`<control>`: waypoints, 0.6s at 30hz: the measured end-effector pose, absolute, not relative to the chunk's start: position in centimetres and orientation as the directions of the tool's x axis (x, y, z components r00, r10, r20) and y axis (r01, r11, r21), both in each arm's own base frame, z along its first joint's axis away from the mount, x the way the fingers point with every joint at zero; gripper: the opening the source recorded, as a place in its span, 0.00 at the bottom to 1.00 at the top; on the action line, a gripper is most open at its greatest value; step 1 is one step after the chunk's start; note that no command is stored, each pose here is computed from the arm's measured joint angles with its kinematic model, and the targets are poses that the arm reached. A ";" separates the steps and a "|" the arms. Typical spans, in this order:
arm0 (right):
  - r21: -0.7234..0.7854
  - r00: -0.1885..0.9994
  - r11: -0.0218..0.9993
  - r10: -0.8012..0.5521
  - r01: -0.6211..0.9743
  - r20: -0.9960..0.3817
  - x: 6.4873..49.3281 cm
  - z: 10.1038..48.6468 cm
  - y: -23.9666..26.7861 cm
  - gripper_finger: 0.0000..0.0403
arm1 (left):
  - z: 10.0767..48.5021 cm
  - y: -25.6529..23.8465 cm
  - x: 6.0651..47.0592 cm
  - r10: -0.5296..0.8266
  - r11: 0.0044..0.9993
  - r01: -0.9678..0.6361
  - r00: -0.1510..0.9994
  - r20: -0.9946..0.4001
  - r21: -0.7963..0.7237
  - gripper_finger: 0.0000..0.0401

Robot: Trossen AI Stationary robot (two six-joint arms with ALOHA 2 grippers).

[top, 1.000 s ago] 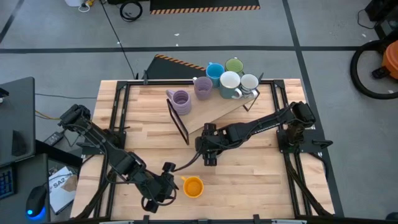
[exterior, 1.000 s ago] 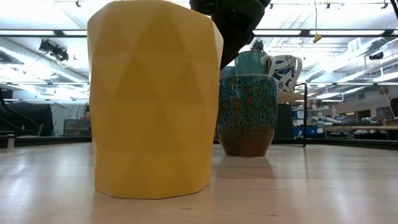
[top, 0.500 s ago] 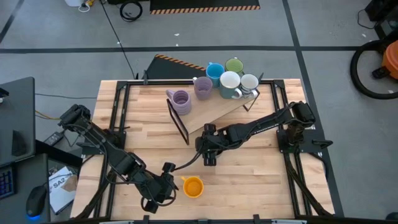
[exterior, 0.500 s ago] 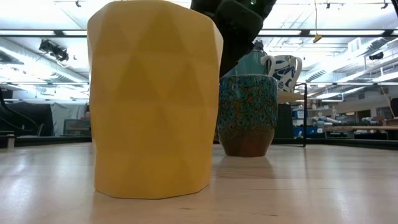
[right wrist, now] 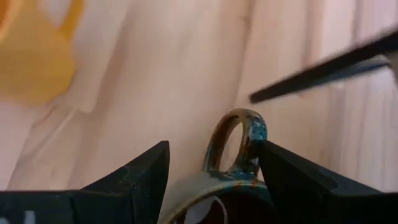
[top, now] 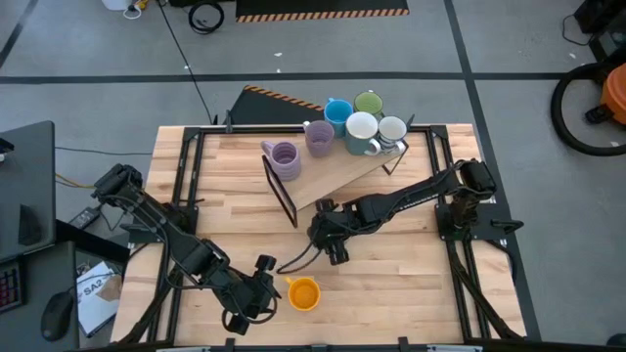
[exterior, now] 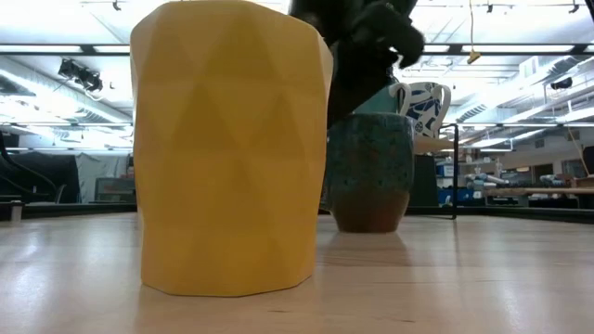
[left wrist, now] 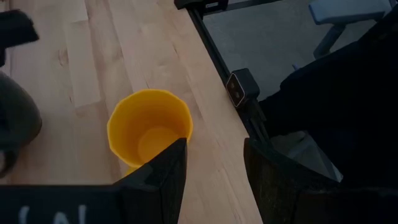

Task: Place coffee mugs
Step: Put the dark green mug on the shelf

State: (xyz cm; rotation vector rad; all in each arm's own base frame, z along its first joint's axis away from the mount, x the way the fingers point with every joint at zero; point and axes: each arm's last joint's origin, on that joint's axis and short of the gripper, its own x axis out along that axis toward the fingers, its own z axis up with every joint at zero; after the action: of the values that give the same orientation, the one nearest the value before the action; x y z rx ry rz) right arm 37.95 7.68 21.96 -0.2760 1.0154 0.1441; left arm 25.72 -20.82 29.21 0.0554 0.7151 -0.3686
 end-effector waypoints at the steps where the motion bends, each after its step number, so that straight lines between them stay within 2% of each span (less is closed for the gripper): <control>1: -0.159 0.517 0.947 0.010 -0.280 -0.856 37.9 22.0 7.8 0.63 | 29.2 -20.8 25.7 -0.311 0.934 0.349 0.693 -0.650 -0.075 0.42; 8: -0.137 0.470 0.886 0.099 -0.442 -0.877 37.2 22.0 9.0 0.63 | 29.2 -20.8 25.7 -0.310 0.936 0.341 0.692 -0.652 -0.083 0.42; 13: -0.205 0.469 0.866 0.038 -0.455 -0.882 36.5 22.7 9.7 0.63 | 29.2 -20.8 25.7 -0.309 0.937 0.340 0.691 -0.654 -0.083 0.42; 18: -0.233 0.530 0.869 0.039 -0.436 -0.847 36.5 23.8 10.5 0.63 | 29.2 -20.8 25.7 -0.309 0.937 0.340 0.691 -0.654 -0.084 0.42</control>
State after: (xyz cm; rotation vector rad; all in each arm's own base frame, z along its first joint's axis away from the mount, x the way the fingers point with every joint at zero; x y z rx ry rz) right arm 36.55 10.54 23.80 -0.4514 0.9782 0.2949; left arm 25.70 -20.80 29.17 0.0452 0.7223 -0.3630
